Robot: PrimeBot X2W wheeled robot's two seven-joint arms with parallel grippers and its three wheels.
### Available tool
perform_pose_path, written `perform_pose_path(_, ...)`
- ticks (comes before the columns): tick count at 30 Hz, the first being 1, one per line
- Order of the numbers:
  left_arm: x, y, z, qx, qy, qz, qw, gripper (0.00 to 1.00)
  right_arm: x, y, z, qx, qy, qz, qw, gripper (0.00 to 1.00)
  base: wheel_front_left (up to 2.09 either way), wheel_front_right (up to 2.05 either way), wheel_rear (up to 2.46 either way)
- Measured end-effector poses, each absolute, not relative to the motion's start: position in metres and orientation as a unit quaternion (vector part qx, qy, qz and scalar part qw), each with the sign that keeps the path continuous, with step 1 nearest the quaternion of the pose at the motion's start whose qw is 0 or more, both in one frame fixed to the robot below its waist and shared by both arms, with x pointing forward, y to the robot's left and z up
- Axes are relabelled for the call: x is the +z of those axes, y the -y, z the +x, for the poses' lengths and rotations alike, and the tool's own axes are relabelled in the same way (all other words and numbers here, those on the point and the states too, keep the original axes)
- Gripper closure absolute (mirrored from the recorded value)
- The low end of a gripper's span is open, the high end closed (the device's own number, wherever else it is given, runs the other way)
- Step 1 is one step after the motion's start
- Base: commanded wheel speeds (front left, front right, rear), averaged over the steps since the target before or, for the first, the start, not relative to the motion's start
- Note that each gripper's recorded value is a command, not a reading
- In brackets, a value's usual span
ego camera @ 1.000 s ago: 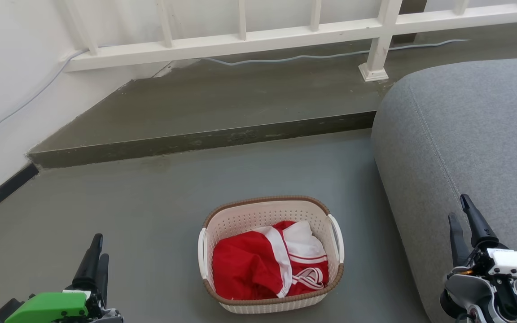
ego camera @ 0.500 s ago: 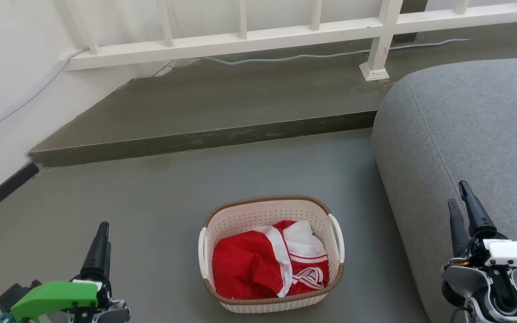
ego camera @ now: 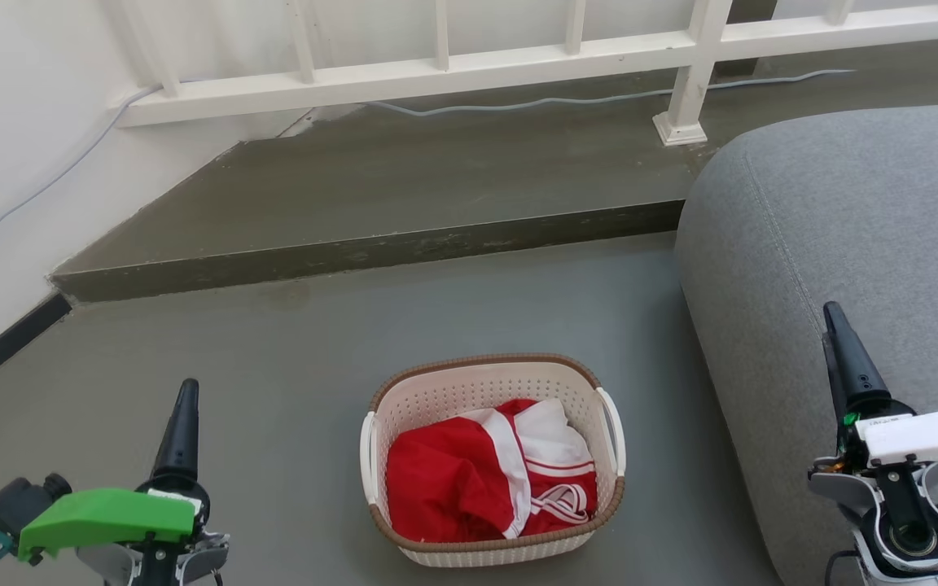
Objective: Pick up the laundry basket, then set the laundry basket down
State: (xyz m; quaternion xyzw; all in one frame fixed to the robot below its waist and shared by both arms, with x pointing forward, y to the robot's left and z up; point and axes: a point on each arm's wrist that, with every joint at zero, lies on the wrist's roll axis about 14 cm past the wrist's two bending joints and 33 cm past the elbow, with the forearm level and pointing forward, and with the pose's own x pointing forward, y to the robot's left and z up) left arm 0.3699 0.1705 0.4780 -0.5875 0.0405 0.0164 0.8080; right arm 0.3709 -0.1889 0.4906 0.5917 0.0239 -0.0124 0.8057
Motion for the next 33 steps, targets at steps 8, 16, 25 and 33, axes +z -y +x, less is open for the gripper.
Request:
perform_pose_path(8,0.493,-0.165,0.376,-0.009,-0.024,-0.514,0.858,0.00,0.492,0.181,0.371,0.010,-0.032,0.520,0.853,0.00,0.00,0.00,0.00)
perform_pose_path(16,0.498,-0.156,0.376,-0.030,-0.018,-0.430,0.902,0.00,0.492,0.173,0.372,0.031,-0.035,0.450,0.892,0.00,0.00,0.00,0.00)
perform_pose_path(25,0.504,-0.149,0.376,-0.041,-0.008,-0.340,0.939,0.00,0.505,0.172,0.378,0.047,-0.013,0.372,0.927,0.00,0.00,0.00,0.00)
perform_pose_path(33,0.508,-0.140,0.376,-0.054,0.001,-0.279,0.959,0.00,0.512,0.171,0.379,0.054,0.005,0.314,0.948,0.00,0.00,0.00,0.00)
